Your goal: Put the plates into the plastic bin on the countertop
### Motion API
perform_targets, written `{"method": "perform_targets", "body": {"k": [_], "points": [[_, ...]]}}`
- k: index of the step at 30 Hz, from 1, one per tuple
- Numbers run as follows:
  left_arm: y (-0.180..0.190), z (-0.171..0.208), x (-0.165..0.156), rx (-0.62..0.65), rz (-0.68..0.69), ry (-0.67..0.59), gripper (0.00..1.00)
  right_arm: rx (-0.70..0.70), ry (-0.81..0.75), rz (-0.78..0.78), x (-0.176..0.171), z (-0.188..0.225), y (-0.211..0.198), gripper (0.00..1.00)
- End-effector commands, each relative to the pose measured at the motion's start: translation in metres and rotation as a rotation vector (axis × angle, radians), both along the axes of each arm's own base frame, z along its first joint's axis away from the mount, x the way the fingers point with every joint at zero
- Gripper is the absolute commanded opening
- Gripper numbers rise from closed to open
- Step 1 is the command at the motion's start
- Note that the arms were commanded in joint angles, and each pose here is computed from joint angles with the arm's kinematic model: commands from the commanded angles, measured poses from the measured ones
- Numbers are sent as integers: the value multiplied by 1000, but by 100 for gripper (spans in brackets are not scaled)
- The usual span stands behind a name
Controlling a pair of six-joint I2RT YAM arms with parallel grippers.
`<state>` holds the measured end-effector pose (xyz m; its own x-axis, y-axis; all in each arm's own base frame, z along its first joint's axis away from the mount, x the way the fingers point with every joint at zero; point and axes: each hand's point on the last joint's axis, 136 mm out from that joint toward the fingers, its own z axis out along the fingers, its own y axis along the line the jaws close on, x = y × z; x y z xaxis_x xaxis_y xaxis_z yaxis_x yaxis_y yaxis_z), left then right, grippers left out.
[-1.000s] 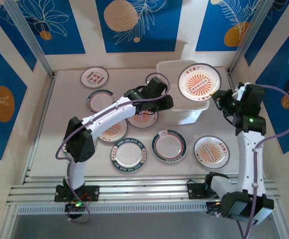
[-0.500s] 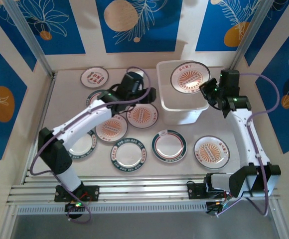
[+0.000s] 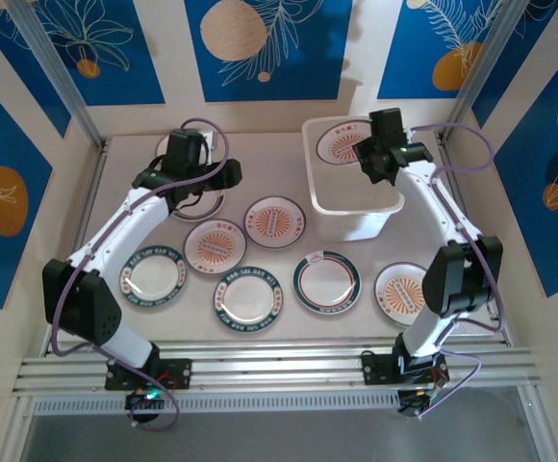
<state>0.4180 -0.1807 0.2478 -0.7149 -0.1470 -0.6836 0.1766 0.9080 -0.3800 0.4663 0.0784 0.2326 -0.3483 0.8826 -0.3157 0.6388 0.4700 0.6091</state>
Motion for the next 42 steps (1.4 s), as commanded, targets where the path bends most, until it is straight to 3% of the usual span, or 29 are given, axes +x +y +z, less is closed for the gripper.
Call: {"method": "perform_targets", "body": {"k": [1,25,38,42], "points": [[11,0,-6,-15,-12,-2,70,-27,6,-98,3,6,-3,0],[39,-28,-12,26,23,72,72,35,147,-198,41,-102,20,0],[40,-40,-21,20,26,111,73,29,211,-197,40,-143,35,0],[39,-43,-22,15,23,124,73,-2,213,-190,34,-137,36,16]]}}
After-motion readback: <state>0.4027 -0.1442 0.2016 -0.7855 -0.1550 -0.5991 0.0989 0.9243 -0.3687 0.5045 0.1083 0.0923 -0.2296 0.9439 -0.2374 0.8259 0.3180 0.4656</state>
